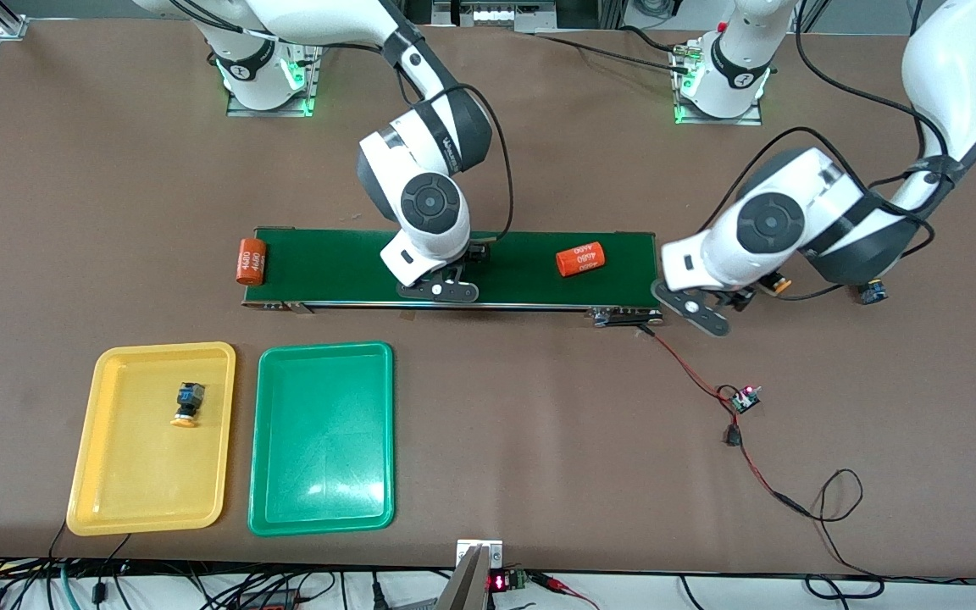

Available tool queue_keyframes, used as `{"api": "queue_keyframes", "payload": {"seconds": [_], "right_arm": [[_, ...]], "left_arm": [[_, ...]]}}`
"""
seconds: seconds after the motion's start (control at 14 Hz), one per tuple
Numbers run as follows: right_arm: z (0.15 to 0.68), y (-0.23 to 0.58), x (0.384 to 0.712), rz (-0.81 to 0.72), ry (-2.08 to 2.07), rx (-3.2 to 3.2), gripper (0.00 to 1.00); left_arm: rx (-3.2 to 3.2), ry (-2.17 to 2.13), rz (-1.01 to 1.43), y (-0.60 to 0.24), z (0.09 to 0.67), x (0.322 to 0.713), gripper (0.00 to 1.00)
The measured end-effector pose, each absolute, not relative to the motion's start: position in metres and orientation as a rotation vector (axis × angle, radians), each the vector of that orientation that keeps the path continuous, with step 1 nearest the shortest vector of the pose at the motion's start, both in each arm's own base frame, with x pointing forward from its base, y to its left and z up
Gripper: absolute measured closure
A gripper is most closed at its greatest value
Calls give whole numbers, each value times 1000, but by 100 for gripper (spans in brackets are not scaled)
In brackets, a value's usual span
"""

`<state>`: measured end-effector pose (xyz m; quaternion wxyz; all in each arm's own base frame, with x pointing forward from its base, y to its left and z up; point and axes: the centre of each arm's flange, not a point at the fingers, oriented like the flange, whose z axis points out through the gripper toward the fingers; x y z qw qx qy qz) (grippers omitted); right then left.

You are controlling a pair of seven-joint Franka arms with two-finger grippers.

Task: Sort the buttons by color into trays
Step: 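Grasp the green button with the right gripper while the left gripper reaches a yellow button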

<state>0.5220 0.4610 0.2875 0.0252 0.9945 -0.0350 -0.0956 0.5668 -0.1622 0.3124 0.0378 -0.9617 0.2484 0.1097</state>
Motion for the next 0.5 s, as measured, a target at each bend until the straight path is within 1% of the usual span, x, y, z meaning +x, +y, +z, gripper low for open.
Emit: {"api": "queue_keyframes", "payload": {"seconds": [0.21, 0.36, 0.43, 0.5], "right_arm": [[263, 460, 518, -290, -111, 3066, 0], [250, 458, 517, -301, -114, 3051, 20], [246, 457, 517, -306, -116, 3046, 34], [242, 456, 516, -309, -117, 3042, 44]], "left_arm": [[-2989, 346, 405, -122, 285, 563, 0], [-3000, 155, 423, -93, 273, 559, 1], [-3020, 88, 423, -74, 264, 556, 1], [-3048, 23, 423, -54, 251, 549, 1]]}}
